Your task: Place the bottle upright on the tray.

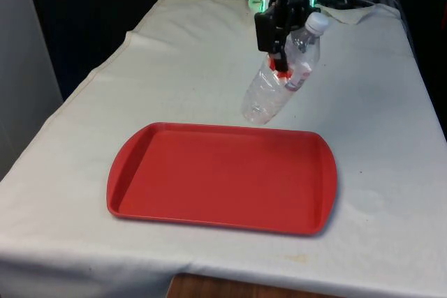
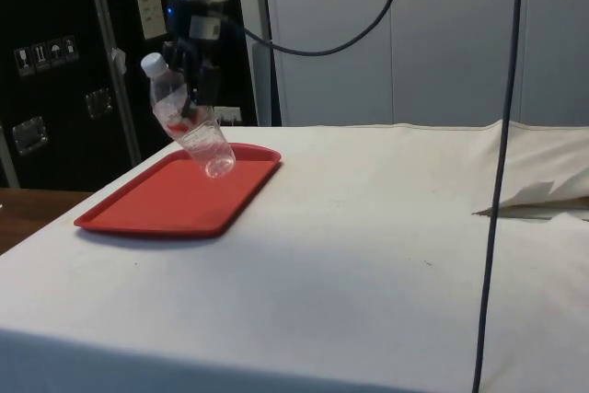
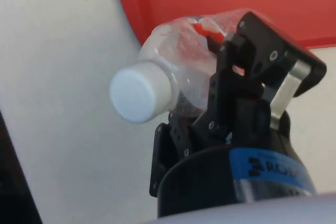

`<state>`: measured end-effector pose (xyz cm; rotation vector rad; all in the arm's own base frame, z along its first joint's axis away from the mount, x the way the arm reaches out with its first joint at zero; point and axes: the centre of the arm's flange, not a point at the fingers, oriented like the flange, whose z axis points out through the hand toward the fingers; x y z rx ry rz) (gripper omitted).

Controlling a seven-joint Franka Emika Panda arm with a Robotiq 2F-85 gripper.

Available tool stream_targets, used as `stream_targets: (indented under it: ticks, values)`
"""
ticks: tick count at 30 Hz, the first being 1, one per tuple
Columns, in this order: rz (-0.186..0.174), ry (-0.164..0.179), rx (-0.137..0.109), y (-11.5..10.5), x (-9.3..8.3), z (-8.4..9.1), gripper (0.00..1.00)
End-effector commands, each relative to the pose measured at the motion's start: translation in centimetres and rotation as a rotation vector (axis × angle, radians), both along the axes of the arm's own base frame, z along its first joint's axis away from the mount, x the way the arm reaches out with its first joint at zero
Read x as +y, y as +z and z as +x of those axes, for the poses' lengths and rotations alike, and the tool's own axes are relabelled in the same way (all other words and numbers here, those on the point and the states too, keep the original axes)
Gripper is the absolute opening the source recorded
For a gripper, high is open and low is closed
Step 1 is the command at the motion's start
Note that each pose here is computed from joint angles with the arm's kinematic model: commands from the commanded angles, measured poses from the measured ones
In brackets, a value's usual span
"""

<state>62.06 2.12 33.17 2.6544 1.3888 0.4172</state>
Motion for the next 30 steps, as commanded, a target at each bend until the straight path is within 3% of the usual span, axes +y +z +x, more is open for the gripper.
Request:
stream_targets:
  ticks: [1,6,7,9,14,15,16,18,23,24,25,30]
  values:
    - [0.018,-0.001,-0.011,0.1,-0.4,0.3,0.33]
    - [0.048,-0.011,-0.021,0.2,-1.4,0.5,0.33]
    - [0.035,-0.013,-0.009,0.1,-1.4,0.4,0.33]
    - [0.067,-0.015,-0.030,0.3,-1.8,0.6,0.33]
    - [0.096,-0.022,-0.044,0.3,-2.4,0.8,0.33]
    - [0.086,-0.025,-0.029,0.2,-2.4,0.6,0.33]
    - [0.103,-0.024,-0.046,0.3,-2.5,0.8,0.33]
    - [0.120,-0.029,-0.056,0.3,-2.8,0.9,0.33]
    - [0.141,-0.032,-0.070,0.2,-3.1,0.9,0.33]
    - [0.137,-0.035,-0.056,0.1,-3.3,0.7,0.33]
    - [0.146,-0.032,-0.074,0.2,-3.3,0.9,0.33]
    - [0.162,-0.040,-0.087,0.1,-3.7,0.9,0.33]
